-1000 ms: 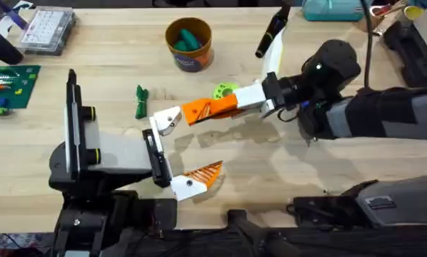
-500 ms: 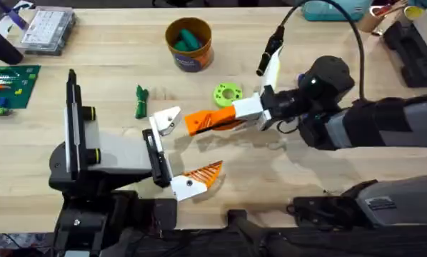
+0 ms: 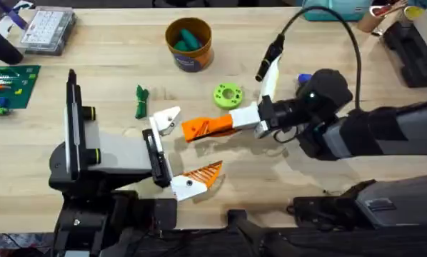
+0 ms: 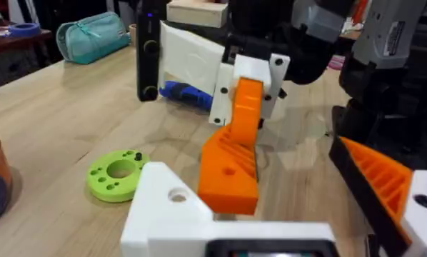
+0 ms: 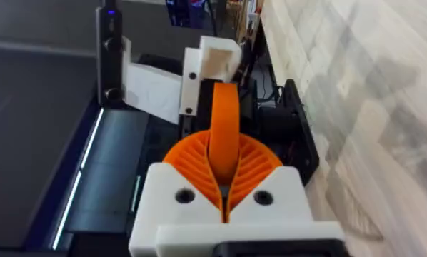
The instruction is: Pick up the gripper from the table and insert it into the empty holder that is missing its gripper. Then pick up a screw, insert it into the mounting hole, and use the screwdriver to tighten it. Finally, clean up the table by picking up the vegetable and placing it into the bucket.
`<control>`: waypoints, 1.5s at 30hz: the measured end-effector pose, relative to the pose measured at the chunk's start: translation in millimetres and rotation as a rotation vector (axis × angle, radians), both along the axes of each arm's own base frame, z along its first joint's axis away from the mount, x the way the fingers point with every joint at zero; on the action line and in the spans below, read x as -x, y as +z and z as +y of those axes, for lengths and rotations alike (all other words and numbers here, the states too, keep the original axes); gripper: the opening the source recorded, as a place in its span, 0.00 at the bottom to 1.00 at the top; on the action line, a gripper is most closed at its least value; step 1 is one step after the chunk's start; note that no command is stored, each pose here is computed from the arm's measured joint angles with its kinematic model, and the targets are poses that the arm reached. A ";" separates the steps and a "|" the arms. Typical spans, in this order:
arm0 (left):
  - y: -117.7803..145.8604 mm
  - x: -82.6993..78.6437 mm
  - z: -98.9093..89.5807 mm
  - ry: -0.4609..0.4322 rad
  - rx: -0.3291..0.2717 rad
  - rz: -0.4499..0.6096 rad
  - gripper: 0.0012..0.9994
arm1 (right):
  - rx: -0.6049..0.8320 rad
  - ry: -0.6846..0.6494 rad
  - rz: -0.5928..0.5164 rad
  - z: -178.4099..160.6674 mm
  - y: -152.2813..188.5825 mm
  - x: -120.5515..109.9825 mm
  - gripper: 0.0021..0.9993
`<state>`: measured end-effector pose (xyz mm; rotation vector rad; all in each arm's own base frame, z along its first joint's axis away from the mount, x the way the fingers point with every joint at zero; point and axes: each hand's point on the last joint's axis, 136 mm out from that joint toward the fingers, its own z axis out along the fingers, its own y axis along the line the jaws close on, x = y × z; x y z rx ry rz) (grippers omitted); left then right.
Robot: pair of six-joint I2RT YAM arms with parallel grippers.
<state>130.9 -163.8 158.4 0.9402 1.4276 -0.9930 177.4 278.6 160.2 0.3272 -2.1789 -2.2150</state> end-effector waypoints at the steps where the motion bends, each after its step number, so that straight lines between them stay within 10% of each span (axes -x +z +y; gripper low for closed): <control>1: 0.0 0.0 0.0 0.000 0.000 0.000 0.99 | 0.004 -0.009 0.008 -1.0 -2.5 0.8 0.01; 45: 0.0 0.0 0.0 0.000 0.000 0.000 0.99 | -0.032 -0.094 -0.004 7.2 5.1 -2.0 0.01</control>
